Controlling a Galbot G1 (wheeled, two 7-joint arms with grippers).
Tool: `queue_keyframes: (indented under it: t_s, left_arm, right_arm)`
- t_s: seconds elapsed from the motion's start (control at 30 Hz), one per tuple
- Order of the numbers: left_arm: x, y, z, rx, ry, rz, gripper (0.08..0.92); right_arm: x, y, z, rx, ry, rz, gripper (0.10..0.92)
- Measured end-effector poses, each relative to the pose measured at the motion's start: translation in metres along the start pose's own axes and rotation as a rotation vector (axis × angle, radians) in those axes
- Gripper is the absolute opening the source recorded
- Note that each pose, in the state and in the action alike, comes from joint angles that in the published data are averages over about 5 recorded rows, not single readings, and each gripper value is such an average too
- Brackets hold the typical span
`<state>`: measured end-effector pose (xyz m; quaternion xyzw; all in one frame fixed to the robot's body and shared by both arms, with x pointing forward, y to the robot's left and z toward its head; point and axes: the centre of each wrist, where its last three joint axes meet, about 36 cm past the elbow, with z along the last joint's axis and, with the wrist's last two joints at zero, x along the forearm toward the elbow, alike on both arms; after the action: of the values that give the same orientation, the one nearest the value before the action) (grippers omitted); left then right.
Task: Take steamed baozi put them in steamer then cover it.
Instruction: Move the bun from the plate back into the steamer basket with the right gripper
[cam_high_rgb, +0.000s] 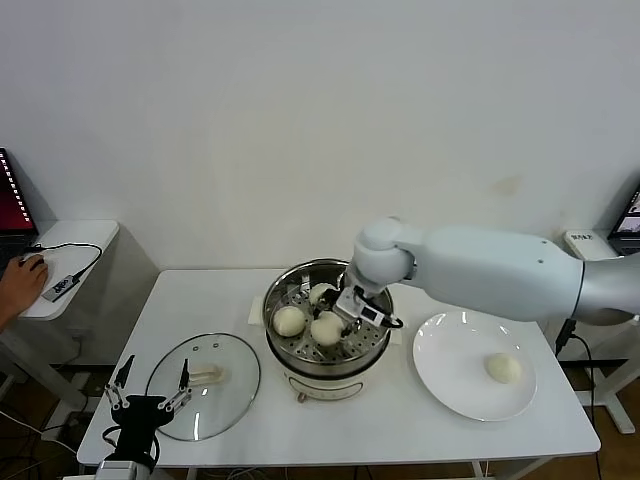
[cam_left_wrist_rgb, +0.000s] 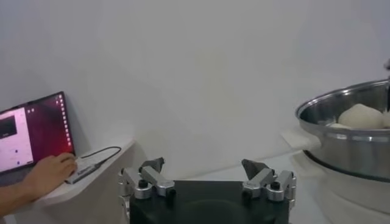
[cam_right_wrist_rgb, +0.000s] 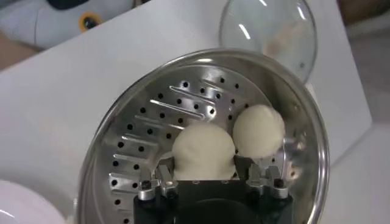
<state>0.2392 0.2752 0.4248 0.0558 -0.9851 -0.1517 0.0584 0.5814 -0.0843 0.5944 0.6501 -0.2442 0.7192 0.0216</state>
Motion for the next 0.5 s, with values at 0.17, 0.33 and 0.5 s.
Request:
queue_keyframes:
  t_s: [0.17, 0.33, 0.5]
  left_arm:
    - [-0.002, -0.001, 0.001, 0.003, 0.000, -0.001, 0.823]
    - [-0.001, -0.002, 0.002, 0.005, 0.004, -0.001, 0.823]
    - [-0.001, -0.002, 0.003, 0.006, 0.007, -0.002, 0.823]
  right_arm:
    - [-0.006, -0.002, -0.009, 0.068, -0.010, -0.011, 0.628]
    - [-0.009, -0.004, -0.016, 0.106, -0.020, -0.015, 0.628]
    - [-0.009, -0.002, -0.018, 0.121, -0.024, -0.018, 0.679]
